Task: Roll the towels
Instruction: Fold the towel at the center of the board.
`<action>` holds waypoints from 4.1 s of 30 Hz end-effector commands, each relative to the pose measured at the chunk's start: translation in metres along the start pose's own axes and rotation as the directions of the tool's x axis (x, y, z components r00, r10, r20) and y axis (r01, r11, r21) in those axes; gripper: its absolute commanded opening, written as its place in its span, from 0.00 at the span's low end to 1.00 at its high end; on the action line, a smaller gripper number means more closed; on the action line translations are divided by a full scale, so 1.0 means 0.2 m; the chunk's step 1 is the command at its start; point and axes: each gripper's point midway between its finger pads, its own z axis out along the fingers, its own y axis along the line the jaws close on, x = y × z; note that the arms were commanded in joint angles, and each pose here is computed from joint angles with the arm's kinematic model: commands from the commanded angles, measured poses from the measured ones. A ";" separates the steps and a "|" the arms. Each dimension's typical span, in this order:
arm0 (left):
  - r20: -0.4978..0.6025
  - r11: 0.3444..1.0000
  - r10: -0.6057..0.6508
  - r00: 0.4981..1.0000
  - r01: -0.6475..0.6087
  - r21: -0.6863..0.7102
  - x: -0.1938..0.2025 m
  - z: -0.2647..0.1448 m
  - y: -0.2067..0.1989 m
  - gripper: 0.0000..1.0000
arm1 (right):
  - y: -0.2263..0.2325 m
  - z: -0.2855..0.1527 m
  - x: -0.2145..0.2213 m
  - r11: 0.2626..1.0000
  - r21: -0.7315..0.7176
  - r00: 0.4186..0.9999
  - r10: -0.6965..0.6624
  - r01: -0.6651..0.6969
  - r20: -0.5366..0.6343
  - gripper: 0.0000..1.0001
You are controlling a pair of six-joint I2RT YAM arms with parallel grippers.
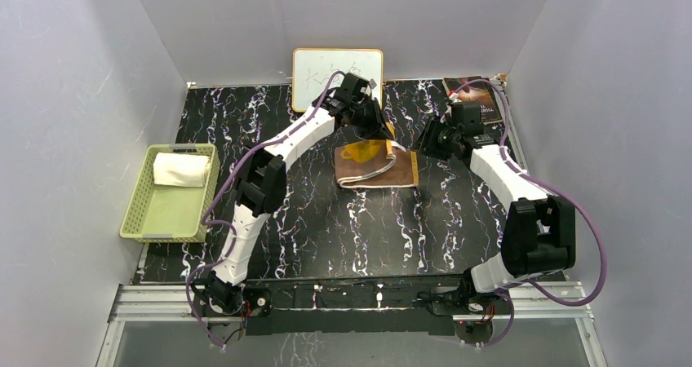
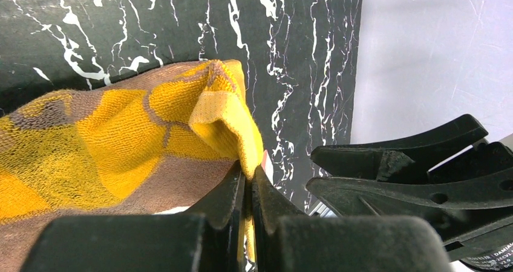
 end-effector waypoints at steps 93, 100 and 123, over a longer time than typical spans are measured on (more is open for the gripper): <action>0.097 0.975 0.070 0.993 -0.047 -0.217 0.19 -1.00 0.80 0.62 | -0.77 0.32 0.46 0.817 0.557 0.967 -0.003 0.148 -0.253 0.00; 0.142 0.979 0.068 0.988 -0.039 -0.199 0.17 -1.14 0.81 0.62 | -0.59 0.21 0.19 0.822 0.557 0.988 -0.042 0.118 -0.147 0.00; 0.364 0.995 -0.071 0.929 0.089 -0.034 -0.02 -1.55 0.90 0.64 | 1.43 0.19 -0.02 0.955 -0.124 0.963 -0.268 0.269 0.030 0.00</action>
